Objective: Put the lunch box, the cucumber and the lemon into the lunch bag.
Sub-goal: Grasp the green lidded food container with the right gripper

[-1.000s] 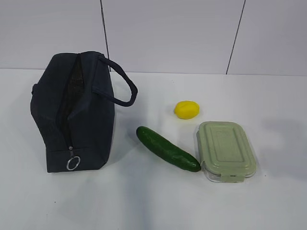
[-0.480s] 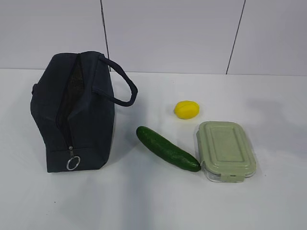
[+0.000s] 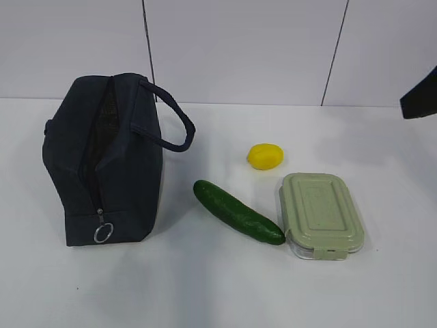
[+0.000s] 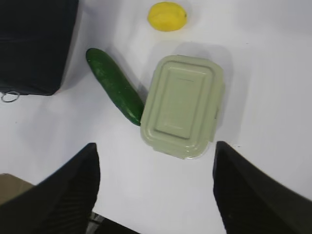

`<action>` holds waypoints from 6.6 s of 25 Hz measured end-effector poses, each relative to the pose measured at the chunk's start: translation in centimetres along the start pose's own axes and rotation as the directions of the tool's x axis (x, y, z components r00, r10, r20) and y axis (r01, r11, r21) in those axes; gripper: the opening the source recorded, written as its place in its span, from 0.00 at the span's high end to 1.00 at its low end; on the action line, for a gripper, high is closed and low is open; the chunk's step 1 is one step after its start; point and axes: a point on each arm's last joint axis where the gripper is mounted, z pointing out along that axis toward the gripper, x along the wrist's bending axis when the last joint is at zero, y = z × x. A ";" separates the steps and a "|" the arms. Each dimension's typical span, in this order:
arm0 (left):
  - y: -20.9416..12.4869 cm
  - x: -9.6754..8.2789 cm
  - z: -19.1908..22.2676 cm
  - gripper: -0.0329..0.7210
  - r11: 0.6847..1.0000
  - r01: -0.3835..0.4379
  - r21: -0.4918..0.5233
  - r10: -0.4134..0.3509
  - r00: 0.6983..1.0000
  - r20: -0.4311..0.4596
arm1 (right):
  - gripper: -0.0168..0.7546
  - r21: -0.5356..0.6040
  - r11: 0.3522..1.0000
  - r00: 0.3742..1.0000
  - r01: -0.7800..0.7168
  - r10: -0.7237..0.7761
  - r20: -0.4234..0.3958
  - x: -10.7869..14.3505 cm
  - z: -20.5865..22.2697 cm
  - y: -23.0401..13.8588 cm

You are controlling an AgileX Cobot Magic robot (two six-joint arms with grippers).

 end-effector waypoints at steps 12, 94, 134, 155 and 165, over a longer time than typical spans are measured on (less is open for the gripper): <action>0.0 0.0 0.0 0.51 1.000 0.000 0.000 0.000 1.000 0.000 | 0.25 0.104 0.986 0.967 -0.129 0.148 -0.206 -7.0 6.3 1.6; 0.0 0.0 0.0 0.51 1.000 0.000 0.000 0.000 1.000 0.000 | 0.23 0.332 0.855 0.725 -0.400 0.516 -0.456 -17.0 24.7 -4.4; 0.0 0.0 0.0 0.51 1.000 0.000 0.000 0.000 1.000 0.000 | 0.23 0.347 0.904 0.770 -0.250 0.403 -0.494 -13.8 25.6 -3.9; 0.0 0.0 0.0 0.51 1.000 0.000 0.000 0.000 1.000 0.000 | 0.40 0.344 0.904 0.768 -0.253 0.404 -0.497 -13.8 25.6 -3.8; 0.0 0.0 0.0 0.51 1.000 0.000 0.000 0.000 1.000 0.000 | 0.43 0.342 0.905 0.768 -0.251 0.402 -0.498 -13.8 25.6 -3.8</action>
